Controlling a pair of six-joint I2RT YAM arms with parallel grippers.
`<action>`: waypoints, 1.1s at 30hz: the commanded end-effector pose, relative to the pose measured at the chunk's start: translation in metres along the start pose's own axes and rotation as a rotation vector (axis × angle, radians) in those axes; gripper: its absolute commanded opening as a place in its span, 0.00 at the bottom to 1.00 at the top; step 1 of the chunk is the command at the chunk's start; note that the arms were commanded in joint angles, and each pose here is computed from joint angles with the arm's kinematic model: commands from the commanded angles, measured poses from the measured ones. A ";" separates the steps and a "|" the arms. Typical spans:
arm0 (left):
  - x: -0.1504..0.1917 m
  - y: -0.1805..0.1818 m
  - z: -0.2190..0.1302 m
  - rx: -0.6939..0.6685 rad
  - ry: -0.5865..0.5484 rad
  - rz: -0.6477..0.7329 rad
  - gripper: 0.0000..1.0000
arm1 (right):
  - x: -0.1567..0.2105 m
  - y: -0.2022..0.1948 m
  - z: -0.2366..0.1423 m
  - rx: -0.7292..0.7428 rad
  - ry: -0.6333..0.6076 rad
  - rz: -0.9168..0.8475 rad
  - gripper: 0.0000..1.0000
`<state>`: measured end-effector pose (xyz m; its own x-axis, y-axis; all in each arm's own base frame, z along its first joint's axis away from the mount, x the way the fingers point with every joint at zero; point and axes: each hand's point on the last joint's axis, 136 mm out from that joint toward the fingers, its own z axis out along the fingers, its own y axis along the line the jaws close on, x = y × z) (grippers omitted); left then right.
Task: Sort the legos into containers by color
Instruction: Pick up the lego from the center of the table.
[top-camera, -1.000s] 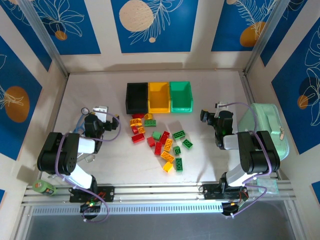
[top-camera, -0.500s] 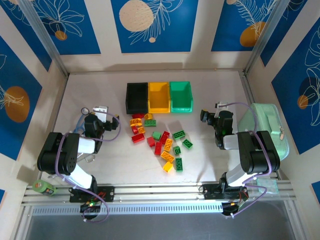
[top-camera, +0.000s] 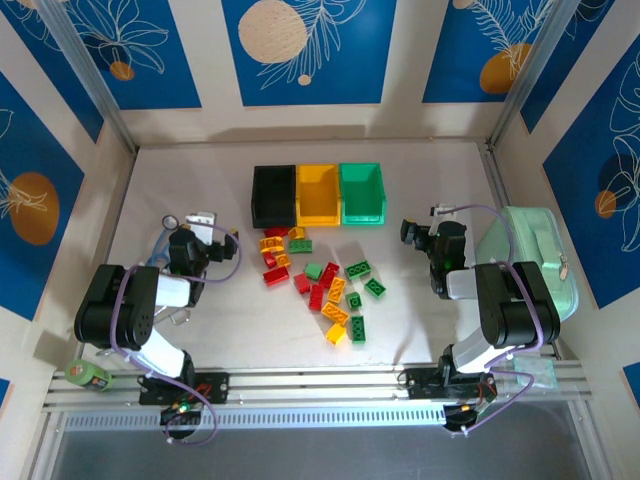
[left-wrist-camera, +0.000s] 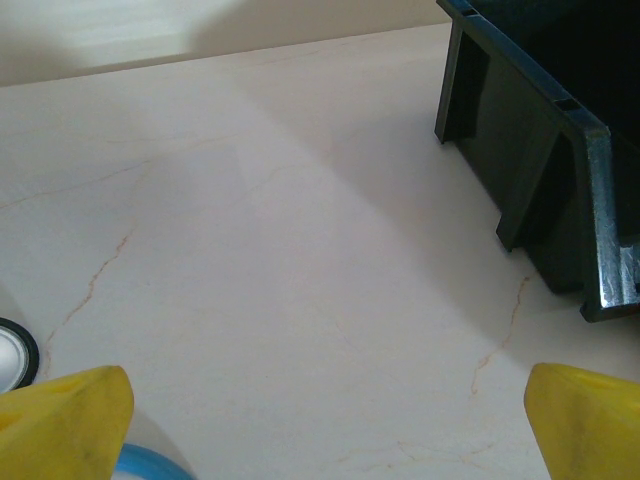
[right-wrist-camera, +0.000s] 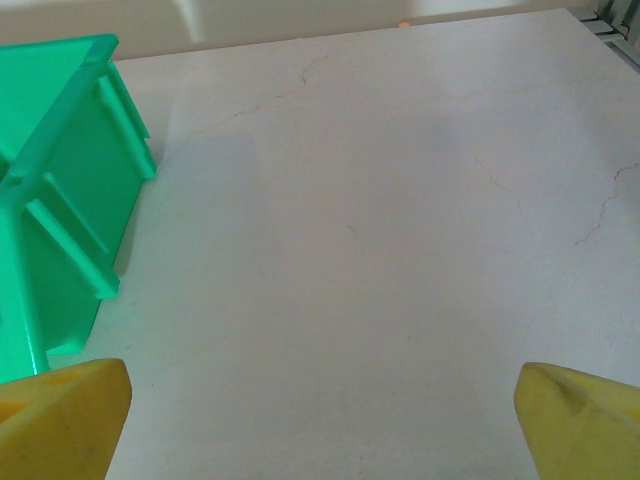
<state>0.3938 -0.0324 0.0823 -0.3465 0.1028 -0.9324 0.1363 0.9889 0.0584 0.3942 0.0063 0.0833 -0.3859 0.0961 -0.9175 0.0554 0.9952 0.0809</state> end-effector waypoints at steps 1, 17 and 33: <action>-0.008 0.002 -0.002 0.009 -0.024 -0.009 1.00 | -0.011 0.002 -0.003 -0.005 -0.040 0.003 0.99; -0.054 0.031 -0.038 -0.229 0.122 -0.209 1.00 | -0.102 0.061 -0.087 -0.067 -0.269 -0.234 0.99; -0.063 -0.082 -0.070 0.078 0.380 -0.255 1.00 | -0.074 0.036 -0.166 -0.222 0.092 0.573 0.99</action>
<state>0.3536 -0.1072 0.1582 -0.6462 -0.1337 -0.7513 0.0667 0.9708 -0.2302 0.2908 0.0235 0.2297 -0.3262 0.5685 -0.7552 0.0954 0.8146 0.5721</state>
